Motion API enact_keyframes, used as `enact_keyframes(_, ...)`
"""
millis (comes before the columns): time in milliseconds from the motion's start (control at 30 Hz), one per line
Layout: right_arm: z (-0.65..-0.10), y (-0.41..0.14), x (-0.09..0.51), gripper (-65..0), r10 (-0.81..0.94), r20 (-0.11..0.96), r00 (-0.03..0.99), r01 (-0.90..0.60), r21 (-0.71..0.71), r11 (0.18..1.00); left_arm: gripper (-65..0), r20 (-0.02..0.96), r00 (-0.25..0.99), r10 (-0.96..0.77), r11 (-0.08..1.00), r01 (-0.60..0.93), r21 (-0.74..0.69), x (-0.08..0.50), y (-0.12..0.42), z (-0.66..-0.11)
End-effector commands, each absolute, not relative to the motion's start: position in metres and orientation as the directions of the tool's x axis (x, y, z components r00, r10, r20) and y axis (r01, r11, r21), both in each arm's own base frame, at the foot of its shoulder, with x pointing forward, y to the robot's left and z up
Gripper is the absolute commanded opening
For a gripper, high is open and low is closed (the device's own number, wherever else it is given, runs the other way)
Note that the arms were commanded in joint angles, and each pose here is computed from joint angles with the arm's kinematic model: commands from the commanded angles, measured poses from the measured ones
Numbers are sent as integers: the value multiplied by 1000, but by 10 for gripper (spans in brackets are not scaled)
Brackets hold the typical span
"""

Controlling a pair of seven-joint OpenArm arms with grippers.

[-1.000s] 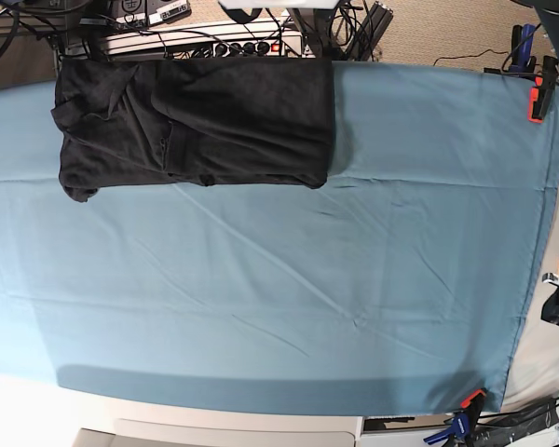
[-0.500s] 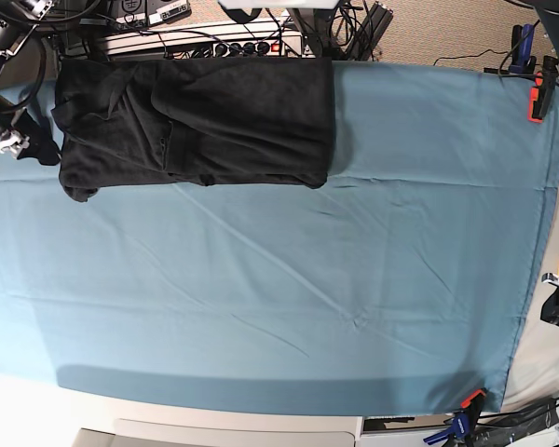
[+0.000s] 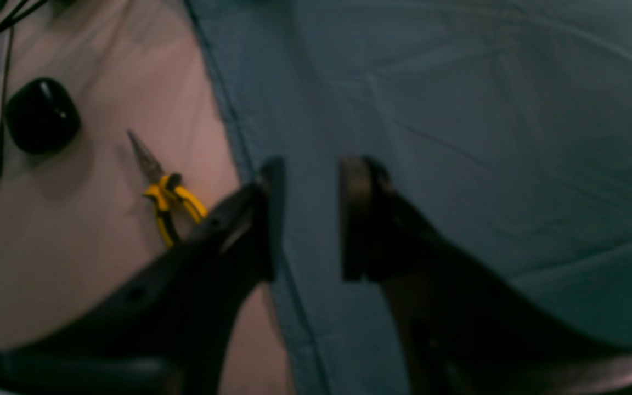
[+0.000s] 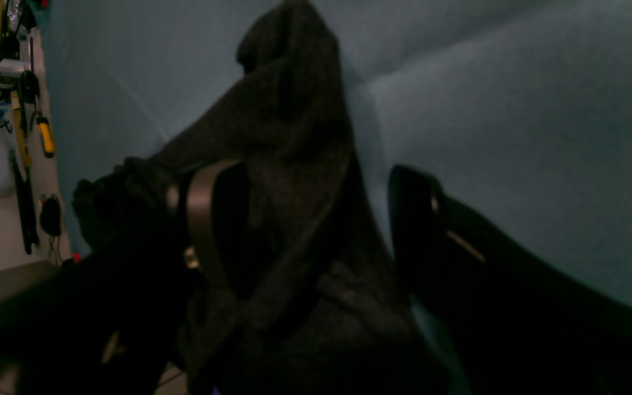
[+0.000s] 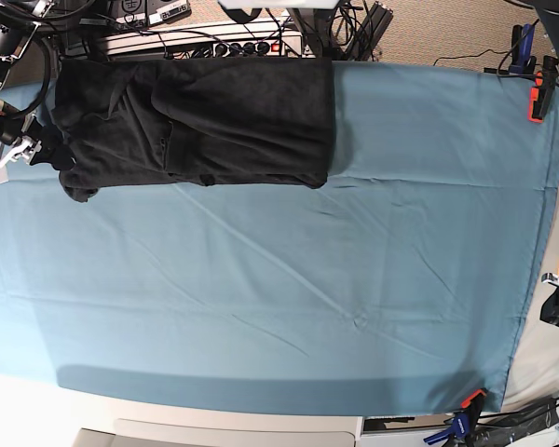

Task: Fold the T-shirt properly
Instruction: 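Grasp the shirt's folded end with the right gripper and tuck it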

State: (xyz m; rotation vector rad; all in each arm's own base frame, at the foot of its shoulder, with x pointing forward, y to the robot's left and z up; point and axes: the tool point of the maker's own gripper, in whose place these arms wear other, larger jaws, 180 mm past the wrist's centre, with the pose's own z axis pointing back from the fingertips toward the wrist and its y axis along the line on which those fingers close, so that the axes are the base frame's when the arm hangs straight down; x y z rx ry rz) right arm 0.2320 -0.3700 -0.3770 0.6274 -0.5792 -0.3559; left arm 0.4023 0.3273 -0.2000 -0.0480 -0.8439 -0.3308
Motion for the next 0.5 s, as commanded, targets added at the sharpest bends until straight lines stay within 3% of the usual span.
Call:
enact_keyframes(0,-382,-374,222,-248,-434,361,826,151,600,786,-469,777,565,-276,947,297,120,408,333,-175)
enact_keyframes(467,-390,-370,202,-249,-456,325,829,175,623,762,-469,779,564,-275,947,297,120,408,333,-175)
